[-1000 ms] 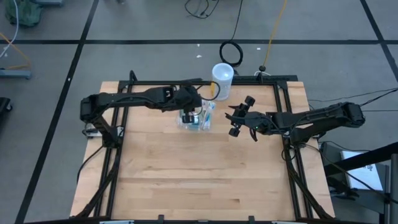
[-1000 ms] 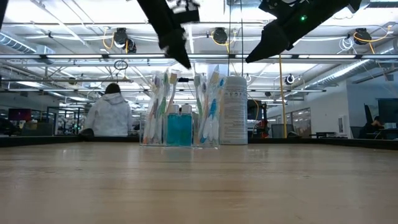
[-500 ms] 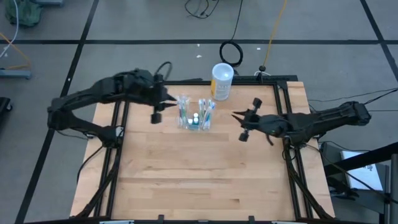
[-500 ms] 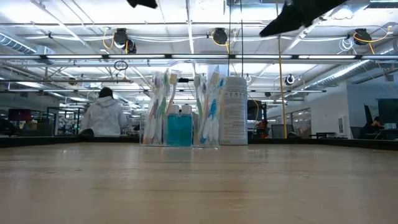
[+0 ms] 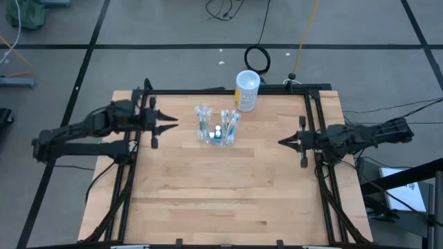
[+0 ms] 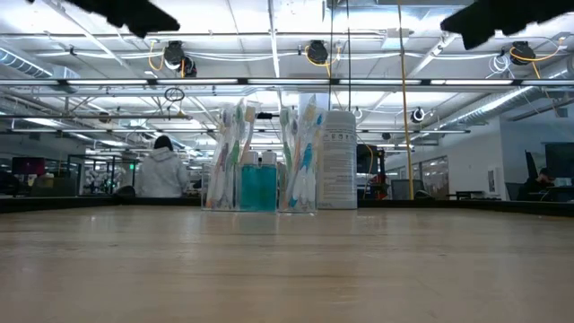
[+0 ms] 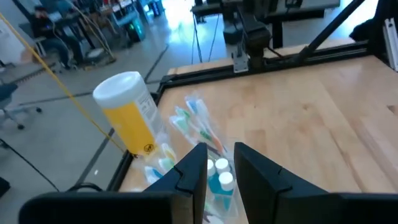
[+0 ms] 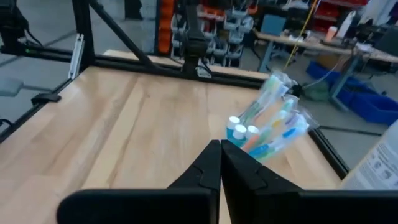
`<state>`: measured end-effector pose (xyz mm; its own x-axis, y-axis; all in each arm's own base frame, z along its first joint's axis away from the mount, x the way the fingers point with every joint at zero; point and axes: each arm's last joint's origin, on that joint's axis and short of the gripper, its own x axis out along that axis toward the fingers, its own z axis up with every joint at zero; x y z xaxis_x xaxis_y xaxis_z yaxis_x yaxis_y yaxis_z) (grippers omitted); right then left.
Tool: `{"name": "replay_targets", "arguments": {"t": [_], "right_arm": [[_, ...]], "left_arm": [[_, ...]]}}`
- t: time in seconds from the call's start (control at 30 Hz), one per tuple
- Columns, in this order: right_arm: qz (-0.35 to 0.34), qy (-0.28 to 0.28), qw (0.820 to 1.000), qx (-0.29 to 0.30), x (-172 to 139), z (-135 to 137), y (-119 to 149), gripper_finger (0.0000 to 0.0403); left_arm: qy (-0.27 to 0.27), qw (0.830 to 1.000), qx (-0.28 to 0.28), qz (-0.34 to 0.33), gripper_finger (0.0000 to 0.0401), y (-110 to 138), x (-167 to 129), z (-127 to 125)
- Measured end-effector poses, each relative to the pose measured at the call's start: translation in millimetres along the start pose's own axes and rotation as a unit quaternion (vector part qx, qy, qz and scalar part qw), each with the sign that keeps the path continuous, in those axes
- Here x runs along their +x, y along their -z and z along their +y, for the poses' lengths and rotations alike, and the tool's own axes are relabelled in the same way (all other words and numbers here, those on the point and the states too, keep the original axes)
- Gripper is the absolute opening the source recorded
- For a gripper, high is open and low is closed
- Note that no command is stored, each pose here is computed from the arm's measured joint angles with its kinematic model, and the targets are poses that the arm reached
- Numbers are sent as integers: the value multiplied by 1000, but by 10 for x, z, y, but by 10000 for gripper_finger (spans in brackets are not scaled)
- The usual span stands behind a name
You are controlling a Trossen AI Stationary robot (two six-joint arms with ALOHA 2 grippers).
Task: Pick & Place toothbrushing station
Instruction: Return to Home Position
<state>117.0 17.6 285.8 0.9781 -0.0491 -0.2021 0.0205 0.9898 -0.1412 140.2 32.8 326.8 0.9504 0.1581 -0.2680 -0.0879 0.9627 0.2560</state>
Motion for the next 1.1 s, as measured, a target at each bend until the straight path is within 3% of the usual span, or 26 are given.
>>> {"name": "replay_targets", "arguments": {"t": [0.37,0.5,0.6,0.83,1.03,1.1], "right_arm": [[-96,7,995,27,-232,-5,608,1],[-117,-34,992,24,-229,36,767,1],[-126,-75,989,24,-180,77,801,1],[-154,-73,985,25,-31,135,1005,1],[-200,-69,977,42,-16,139,1017,2],[-176,-69,981,35,6,148,1060,1]], "left_arm": [[-22,995,-30,-87,88,756,-106,-236],[-16,993,-36,-112,88,988,-89,-309],[11,990,-46,-136,88,1124,-69,-368],[36,979,-42,-195,88,1418,27,-470],[43,981,-60,-178,88,1477,57,-486],[46,984,-61,-163,88,1505,67,-493]]}}
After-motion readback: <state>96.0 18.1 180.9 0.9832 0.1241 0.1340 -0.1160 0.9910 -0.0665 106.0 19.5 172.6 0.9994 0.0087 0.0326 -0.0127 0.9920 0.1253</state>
